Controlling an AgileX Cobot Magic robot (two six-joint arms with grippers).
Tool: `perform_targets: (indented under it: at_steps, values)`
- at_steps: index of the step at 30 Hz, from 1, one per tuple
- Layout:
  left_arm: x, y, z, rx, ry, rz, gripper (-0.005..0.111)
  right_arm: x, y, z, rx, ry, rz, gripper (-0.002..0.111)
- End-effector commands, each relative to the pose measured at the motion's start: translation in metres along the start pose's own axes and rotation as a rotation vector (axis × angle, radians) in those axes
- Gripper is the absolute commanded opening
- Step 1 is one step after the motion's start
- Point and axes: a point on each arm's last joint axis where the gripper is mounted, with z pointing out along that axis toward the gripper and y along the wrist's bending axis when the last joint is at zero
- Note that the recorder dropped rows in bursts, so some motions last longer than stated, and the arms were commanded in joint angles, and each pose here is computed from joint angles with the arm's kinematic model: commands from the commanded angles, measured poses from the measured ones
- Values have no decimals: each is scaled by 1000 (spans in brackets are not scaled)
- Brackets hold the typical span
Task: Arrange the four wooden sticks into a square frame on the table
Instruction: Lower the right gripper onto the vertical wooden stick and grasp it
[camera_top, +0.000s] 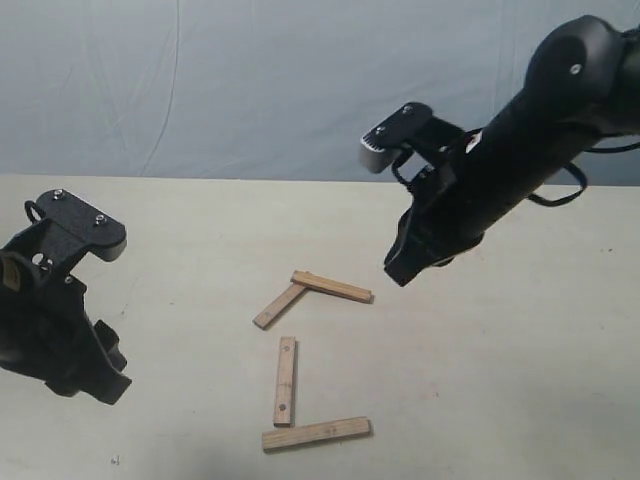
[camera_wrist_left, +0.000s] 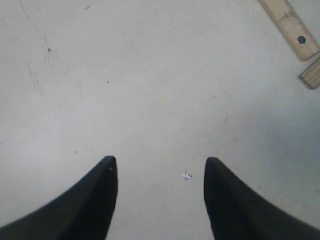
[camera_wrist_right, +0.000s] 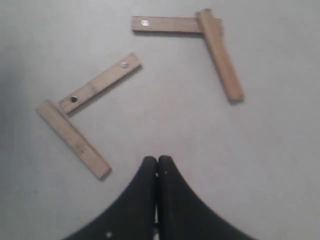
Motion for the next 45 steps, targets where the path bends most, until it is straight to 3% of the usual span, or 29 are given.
perform_targets:
  at_steps: [1, 10, 12, 18, 20, 24, 29, 39, 42, 45]
  values:
    - [0, 1, -6, -14, -39, -16, 50, 0, 14, 33, -174, 77, -170, -1]
    - [-2, 2, -7, -22, -65, -23, 50, 2, 47, 85, -264, 220, -336, -1]
    - [-2, 2, -7, -22, -65, -23, 50, 2, 58, 98, -271, 250, -396, 4]
    - [-2, 2, -7, -22, -67, -31, 50, 5, 70, 126, -230, 306, -449, 56]
    - [-2, 2, -7, -22, -68, -38, 50, 4, 68, 129, -209, 294, -456, 52]
    - [-3, 2, -7, -23, -78, -41, 50, 2, 65, 130, -168, 274, -478, 31]
    - [-3, 2, -7, -22, -82, -44, 50, 10, 63, 148, -185, 313, -471, 36]
    - [-4, 2, -7, -19, -85, -50, 50, 21, 62, 163, -213, 376, -457, 35]
    - [-4, 2, -7, -19, -85, -50, 50, 21, 62, 165, -214, 381, -455, 28]
    - [-4, 2, -7, -19, -85, -50, 50, 22, 65, 165, -204, 397, -450, 11]
